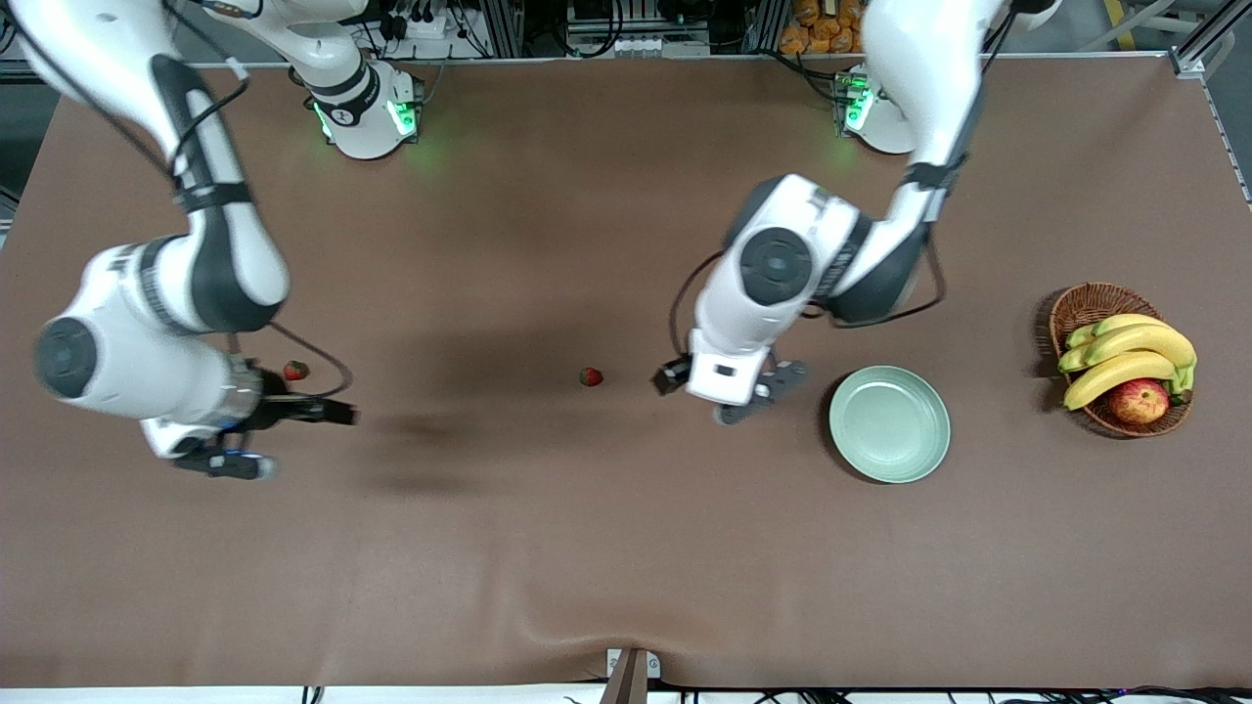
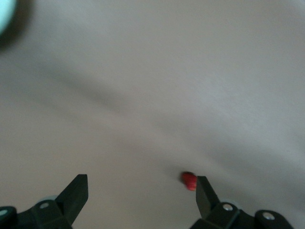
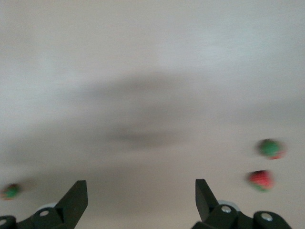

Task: Collect all strawberries into plate
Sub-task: 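Reach the left gripper to the strawberry while the right gripper returns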

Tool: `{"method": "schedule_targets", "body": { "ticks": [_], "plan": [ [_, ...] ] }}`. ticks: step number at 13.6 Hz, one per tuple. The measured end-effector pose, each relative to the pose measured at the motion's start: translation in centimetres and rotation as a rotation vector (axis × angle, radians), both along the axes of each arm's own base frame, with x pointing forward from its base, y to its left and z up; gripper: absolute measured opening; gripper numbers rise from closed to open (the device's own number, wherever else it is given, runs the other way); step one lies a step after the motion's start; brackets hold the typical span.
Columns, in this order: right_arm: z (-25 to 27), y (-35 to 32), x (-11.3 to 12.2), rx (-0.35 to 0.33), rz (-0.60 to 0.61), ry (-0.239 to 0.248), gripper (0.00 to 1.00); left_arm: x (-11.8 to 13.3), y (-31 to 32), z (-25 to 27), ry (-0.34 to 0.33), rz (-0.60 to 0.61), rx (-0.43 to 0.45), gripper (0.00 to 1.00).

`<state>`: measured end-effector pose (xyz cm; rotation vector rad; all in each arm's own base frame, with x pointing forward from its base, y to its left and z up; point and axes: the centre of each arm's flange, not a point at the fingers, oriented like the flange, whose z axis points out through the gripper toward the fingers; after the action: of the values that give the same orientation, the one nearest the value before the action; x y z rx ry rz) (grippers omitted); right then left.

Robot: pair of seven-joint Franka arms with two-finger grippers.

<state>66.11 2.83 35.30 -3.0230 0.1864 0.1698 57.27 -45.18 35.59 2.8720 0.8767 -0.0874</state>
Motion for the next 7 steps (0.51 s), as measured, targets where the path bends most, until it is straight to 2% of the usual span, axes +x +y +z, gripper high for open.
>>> {"method": "schedule_targets", "body": {
  "ticks": [3, 5, 7],
  "plan": [
    [-2.1, -4.8, -0.3, -0.099, 0.094, 0.029, 1.00, -2.5, -5.9, -2.6, -0.054, 0.107, -0.065, 1.00],
    [-4.8, -7.5, -0.1, -0.108, 0.135, 0.025, 1.00, -3.3, -8.4, -3.7, -0.069, 0.210, -0.110, 1.00],
    [-8.2, -11.2, 0.1, -0.101, 0.168, 0.000, 1.00, -3.8, -9.5, -5.4, -0.050, 0.330, -0.124, 1.00]
  ]
}}
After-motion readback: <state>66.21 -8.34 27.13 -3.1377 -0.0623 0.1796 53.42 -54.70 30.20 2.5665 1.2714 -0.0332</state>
